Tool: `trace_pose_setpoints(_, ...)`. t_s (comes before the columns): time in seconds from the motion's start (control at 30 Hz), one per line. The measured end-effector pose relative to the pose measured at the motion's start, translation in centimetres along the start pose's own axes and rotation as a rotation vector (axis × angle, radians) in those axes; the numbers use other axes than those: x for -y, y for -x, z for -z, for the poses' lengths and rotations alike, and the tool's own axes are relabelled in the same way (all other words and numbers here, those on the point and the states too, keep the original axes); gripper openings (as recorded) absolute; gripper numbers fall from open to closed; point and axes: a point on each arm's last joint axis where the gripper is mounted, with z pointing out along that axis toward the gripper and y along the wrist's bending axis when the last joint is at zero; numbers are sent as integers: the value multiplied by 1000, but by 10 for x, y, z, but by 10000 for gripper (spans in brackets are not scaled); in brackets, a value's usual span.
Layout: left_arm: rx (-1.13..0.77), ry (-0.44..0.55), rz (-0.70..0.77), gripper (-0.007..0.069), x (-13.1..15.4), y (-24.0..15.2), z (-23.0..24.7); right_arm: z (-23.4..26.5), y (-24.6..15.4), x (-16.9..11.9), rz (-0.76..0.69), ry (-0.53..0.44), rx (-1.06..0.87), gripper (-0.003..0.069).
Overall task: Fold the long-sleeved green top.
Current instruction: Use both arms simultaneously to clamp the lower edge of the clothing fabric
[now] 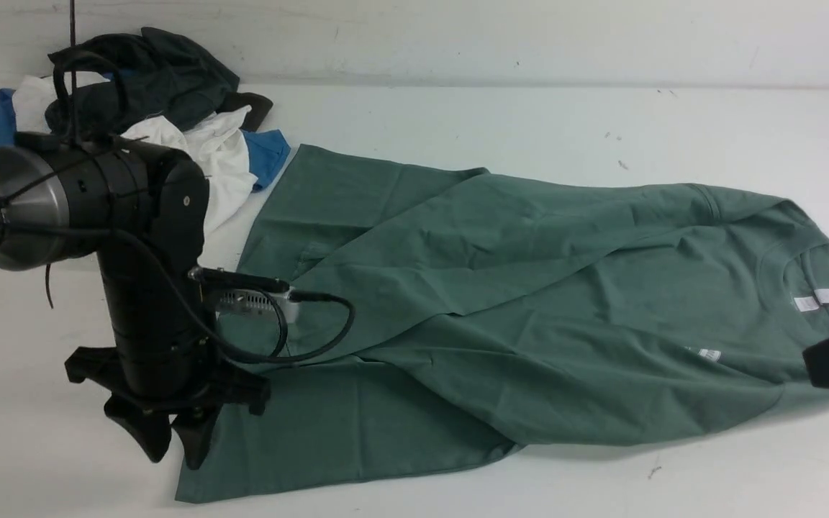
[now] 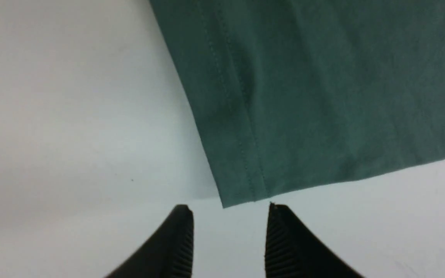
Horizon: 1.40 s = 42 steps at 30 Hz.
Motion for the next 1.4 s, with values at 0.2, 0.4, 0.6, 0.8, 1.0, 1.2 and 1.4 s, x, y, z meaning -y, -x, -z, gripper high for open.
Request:
trace_pose_setpoints(0.2, -56, 7, 7, 251, -2, -12, -14, 0, 0, 0, 27, 0, 0, -15)
trace_pose_setpoints(0.4, -39, 5, 9, 251, -7, -42, -7, 0, 0, 0, 30, 0, 0, -15)
trace_pose_setpoints(0.6, 90, -20, 96, 237, -9, -63, 14, 0, 0, 0, 30, 0, 0, -15)
trace_pose_setpoints(0.8, 175, -43, 145, 241, -8, -55, 15, 0, 0, 0, 30, 0, 0, -15)
trace_pose_setpoints(1.0, 179, -48, 163, 331, -6, -40, -1, 0, 0, 0, 30, 0, 0, -15)
trace_pose_setpoints(1.2, 180, -68, 269, 475, -3, -24, -20, 0, 1, -2, 18, 27, 12, -15)
trace_pose_setpoints(1.4, 163, -91, 309, 511, 0, -14, -35, 0, 1, -3, 16, 31, 14, -15)
